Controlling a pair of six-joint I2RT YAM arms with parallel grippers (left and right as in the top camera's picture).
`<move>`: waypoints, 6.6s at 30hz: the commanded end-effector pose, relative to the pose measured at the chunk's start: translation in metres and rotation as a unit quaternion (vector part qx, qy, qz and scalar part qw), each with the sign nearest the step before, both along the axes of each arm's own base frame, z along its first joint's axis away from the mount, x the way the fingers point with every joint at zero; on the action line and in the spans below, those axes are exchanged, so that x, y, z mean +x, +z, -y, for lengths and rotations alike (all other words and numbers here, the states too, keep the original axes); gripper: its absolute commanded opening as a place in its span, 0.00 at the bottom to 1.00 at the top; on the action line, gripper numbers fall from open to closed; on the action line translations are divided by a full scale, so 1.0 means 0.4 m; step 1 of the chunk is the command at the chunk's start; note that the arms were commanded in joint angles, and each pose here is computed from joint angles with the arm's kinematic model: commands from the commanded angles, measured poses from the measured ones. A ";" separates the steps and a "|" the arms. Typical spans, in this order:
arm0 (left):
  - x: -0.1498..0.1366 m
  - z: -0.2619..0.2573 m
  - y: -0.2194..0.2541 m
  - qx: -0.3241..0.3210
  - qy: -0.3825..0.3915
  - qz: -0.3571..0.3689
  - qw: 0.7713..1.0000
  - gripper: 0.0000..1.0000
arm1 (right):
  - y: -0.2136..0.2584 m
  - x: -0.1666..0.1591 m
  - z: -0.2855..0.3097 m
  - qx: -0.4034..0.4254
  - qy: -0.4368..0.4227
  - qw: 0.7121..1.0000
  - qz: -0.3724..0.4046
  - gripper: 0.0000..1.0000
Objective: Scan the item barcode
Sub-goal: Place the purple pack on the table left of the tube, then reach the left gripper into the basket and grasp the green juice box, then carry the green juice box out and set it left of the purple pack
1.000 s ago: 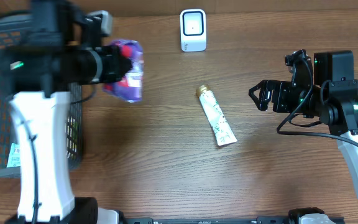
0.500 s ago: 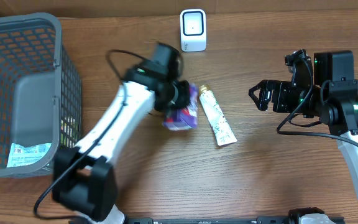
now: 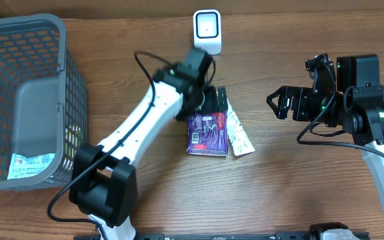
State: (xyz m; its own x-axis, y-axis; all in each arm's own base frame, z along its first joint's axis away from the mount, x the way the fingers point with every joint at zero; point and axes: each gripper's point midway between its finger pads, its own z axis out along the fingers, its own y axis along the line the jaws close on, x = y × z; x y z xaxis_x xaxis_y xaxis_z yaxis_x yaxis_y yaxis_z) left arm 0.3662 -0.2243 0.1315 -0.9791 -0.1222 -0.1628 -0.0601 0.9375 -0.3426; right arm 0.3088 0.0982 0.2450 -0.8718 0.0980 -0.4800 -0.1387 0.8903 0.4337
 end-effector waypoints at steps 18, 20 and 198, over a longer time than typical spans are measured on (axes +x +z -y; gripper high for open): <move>-0.050 -0.598 0.636 0.125 0.145 0.202 0.961 1.00 | 0.012 -0.006 -0.008 0.003 0.006 1.000 -0.001 1.00; -0.090 -0.670 0.633 0.140 0.177 0.184 0.957 1.00 | 0.010 -0.009 -0.008 0.003 0.006 1.000 -0.004 1.00; -0.071 -0.310 -0.185 0.309 0.074 0.056 0.946 0.99 | 0.011 -0.006 -0.008 0.003 0.006 1.000 -0.001 1.00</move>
State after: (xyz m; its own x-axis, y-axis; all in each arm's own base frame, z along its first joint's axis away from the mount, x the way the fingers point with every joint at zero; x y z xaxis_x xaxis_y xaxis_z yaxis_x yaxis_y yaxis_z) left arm 0.3340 -0.1053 0.0566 -0.9393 -0.1101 -0.3248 -0.1885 0.9569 0.2208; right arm 0.3046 0.0990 0.2424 -0.8814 0.0935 -0.4631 -0.1338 0.8907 0.4345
